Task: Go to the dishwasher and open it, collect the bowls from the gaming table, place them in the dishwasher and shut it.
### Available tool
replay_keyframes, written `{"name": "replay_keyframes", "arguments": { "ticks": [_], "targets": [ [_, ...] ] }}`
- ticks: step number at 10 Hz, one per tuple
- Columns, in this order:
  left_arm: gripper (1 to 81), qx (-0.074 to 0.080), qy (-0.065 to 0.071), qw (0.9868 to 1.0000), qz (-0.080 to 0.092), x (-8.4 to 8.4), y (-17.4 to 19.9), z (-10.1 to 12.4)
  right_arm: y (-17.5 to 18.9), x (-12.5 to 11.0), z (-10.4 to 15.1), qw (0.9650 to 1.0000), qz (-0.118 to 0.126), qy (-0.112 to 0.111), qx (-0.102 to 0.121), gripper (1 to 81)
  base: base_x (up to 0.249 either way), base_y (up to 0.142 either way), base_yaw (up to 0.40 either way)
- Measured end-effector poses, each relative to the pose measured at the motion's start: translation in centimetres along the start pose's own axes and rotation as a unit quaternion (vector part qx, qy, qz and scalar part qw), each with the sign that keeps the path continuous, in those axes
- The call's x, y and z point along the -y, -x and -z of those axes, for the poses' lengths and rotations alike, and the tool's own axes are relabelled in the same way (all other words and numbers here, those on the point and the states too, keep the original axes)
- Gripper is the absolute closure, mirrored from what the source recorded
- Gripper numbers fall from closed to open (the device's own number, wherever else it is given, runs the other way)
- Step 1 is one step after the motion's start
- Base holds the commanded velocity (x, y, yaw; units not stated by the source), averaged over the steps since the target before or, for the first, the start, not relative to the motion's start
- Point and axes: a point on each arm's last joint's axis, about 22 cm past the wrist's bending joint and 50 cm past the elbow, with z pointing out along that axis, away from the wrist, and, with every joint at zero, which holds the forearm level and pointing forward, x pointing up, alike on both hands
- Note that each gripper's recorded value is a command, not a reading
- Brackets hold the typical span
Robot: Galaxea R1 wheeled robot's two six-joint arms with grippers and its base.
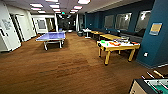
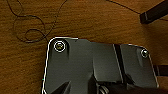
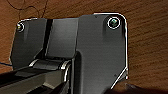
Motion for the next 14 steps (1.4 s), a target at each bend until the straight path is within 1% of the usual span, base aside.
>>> {"name": "replay_keyframes", "arguments": {
  "ticks": [2, 6, 7, 8, 9, 10, 11, 14],
  "targets": [
    [1.0, -0.001, 0.002, 1.0, 0.0, -0.27, -0.08, -0.09, 0.01, -0.57, 0.12, 1.0, 0.0, 0.004, 0.0, 1.0, 0.207, 0.077, 0.0],
    [1.0, -0.001, 0.001, 1.0, 0.0, -0.23, -0.17, -0.1, -0.08, -0.5, 0.1, 1.0, 0.0, 0.003, -0.001, 1.0, 0.217, 0.064, 0.0],
    [1.0, -0.002, 0.0, 1.0, 0.0, -0.05, -0.31, -0.06, -0.05, -0.21, 0.04, 1.0, 0.0, 0.001, 0.0, 1.0, 0.223, 0.0, 0.0],
    [1.0, -0.001, 0.001, 1.0, 0.0, -0.27, -0.02, -0.08, 0.07, -0.35, 0.08, 1.0, 0.0, 0.002, 0.0, 1.0, 0.226, 0.0, 0.0],
    [1.0, 0.003, 0.004, 1.0, 0.001, -0.54, 0.42, -0.1, 0.15, -0.57, 0.13, 1.0, 0.0, 0.004, 0.001, 1.0, 0.228, 0.0, 0.0],
    [1.0, 0.001, 0.003, 1.0, 0.0, -0.42, 0.08, -0.11, -0.09, -0.42, 0.1, 1.0, 0.0, 0.003, -0.002, 1.0, 0.23, 0.0, 0.0],
    [1.0, -0.001, 0.004, 1.0, 0.0, -0.62, -0.07, -0.17, 0.0, -0.76, 0.17, 1.0, 0.0, 0.005, -0.001, 1.0, 0.233, 0.0, 0.0],
    [1.0, 0.0, 0.001, 1.0, 0.0, -0.17, 0.01, -0.06, 0.02, -0.47, 0.11, 1.0, 0.0, 0.003, -0.001, 1.0, 0.236, 0.0, 0.0]
  ]
}}
